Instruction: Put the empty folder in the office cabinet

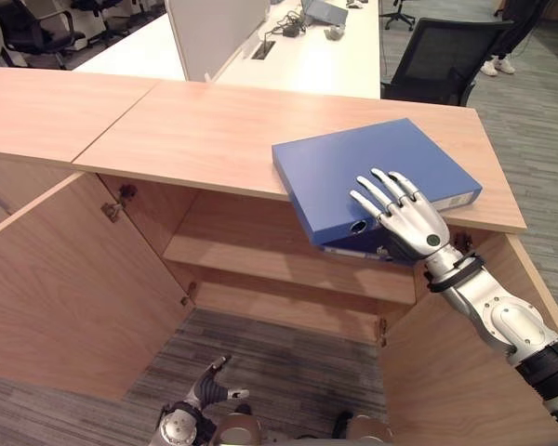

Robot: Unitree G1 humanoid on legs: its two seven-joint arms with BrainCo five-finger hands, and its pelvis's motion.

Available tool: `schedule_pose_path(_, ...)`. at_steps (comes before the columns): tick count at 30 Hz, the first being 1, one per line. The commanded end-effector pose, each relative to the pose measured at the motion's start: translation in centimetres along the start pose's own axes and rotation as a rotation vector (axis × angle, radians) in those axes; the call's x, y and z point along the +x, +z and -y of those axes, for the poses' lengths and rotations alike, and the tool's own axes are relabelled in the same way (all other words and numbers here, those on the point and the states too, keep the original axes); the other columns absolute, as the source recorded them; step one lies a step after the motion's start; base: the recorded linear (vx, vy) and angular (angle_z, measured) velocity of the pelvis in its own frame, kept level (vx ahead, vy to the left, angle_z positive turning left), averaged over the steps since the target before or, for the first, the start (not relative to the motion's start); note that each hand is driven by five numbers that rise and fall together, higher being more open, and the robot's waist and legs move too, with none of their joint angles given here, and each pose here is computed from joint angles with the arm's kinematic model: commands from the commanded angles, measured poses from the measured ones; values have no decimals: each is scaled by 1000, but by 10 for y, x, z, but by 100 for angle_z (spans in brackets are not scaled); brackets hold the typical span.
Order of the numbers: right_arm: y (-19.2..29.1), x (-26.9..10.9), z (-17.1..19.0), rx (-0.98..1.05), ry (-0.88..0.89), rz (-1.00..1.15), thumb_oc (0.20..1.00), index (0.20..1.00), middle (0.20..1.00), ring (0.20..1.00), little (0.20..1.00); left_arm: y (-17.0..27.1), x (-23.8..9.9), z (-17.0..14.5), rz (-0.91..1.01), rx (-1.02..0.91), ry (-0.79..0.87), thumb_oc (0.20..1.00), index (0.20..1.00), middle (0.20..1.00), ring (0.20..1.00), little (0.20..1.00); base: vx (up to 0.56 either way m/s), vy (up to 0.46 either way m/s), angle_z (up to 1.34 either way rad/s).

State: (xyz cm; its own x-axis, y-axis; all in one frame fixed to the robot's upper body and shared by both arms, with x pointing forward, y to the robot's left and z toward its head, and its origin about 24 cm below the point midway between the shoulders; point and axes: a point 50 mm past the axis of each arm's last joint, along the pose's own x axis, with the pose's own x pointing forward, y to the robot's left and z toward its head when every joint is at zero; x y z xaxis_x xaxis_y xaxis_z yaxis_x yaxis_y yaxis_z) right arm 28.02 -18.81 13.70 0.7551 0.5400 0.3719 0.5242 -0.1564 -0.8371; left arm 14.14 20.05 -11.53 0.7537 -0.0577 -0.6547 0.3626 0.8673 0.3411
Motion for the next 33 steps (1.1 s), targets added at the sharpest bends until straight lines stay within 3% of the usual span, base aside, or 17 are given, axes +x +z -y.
schedule_pose_path(1, -14, 11, 13, 34, -115, -105, 1000, 1000, 1000, 1000, 1000, 11, -1, -20, 76, 3, 59, 1000, 1000, 1000, 1000, 1000, 0, 0, 0)
schedule_pose_path(32, 1, 23, 4, 149, -145, -158, 1000, 1000, 1000, 1000, 1000, 5, -4, -16, 55, -19, 65, 1000, 1000, 1000, 1000, 1000, 0, 0, 0)
schedule_pose_path(33, 2, 25, 4, 153, -146, -158, 476, 476, 476, 476, 476, 5, -4, -16, 56, -22, 66, 1000, 1000, 1000, 1000, 1000, 0, 0, 0)
